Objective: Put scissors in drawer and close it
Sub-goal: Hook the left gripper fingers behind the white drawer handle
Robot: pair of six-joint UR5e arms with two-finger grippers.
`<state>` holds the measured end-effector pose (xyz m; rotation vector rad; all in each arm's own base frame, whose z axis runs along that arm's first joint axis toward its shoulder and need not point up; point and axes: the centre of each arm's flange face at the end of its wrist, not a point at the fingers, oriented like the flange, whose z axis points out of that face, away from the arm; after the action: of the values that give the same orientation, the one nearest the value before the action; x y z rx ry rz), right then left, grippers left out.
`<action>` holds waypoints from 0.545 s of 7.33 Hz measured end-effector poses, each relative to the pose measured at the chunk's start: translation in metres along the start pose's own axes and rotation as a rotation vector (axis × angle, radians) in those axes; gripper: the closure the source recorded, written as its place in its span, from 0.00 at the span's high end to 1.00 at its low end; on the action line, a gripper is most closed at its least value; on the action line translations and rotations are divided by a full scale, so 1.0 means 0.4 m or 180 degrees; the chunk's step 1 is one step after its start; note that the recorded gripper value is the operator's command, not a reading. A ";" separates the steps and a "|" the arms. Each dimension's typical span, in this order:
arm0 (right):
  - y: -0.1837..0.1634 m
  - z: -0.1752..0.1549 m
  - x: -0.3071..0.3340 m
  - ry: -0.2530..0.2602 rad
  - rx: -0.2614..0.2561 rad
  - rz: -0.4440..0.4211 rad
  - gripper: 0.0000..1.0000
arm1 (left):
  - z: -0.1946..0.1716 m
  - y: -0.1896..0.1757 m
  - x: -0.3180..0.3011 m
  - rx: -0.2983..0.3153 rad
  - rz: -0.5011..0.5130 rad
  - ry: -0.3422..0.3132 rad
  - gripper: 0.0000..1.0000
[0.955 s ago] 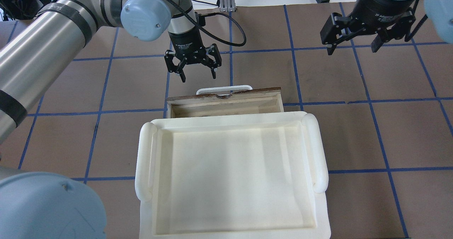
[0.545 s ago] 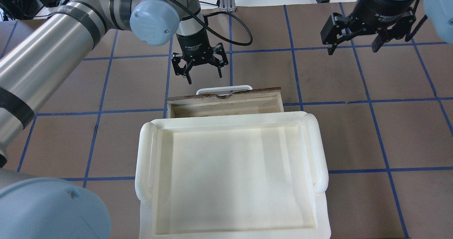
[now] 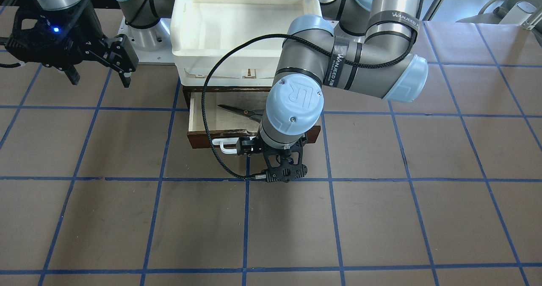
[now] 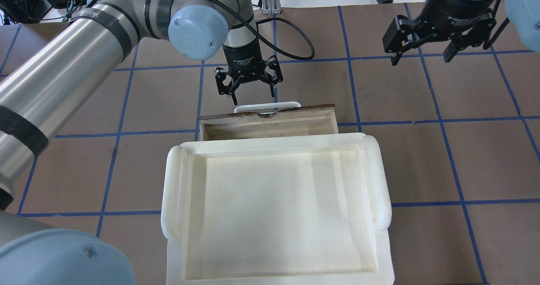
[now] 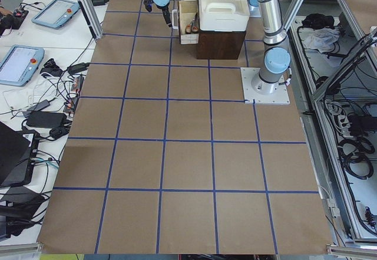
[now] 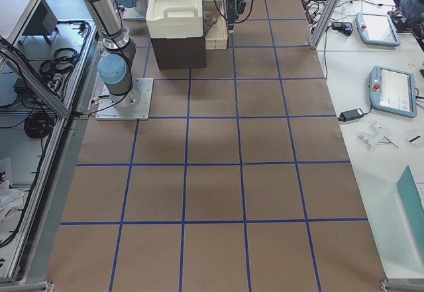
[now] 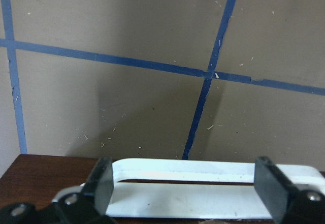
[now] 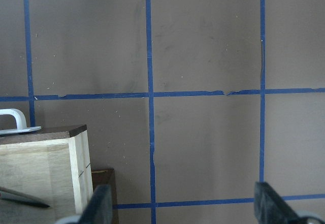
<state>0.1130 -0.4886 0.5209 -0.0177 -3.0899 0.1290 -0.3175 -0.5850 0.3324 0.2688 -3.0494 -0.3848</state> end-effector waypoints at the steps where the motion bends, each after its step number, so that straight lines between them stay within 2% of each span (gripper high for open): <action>1: 0.000 0.000 0.000 0.0001 0.0001 0.0000 1.00 | 0.006 0.006 0.009 -0.0010 0.0022 -0.0011 1.00; 4: -0.002 0.001 0.002 0.0006 0.0005 0.0003 1.00 | 0.027 0.024 0.038 -0.0043 0.0084 -0.0045 1.00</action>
<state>0.1124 -0.4892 0.5207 -0.0193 -3.0879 0.1315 -0.3350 -0.5758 0.3247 0.2260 -3.0597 -0.4073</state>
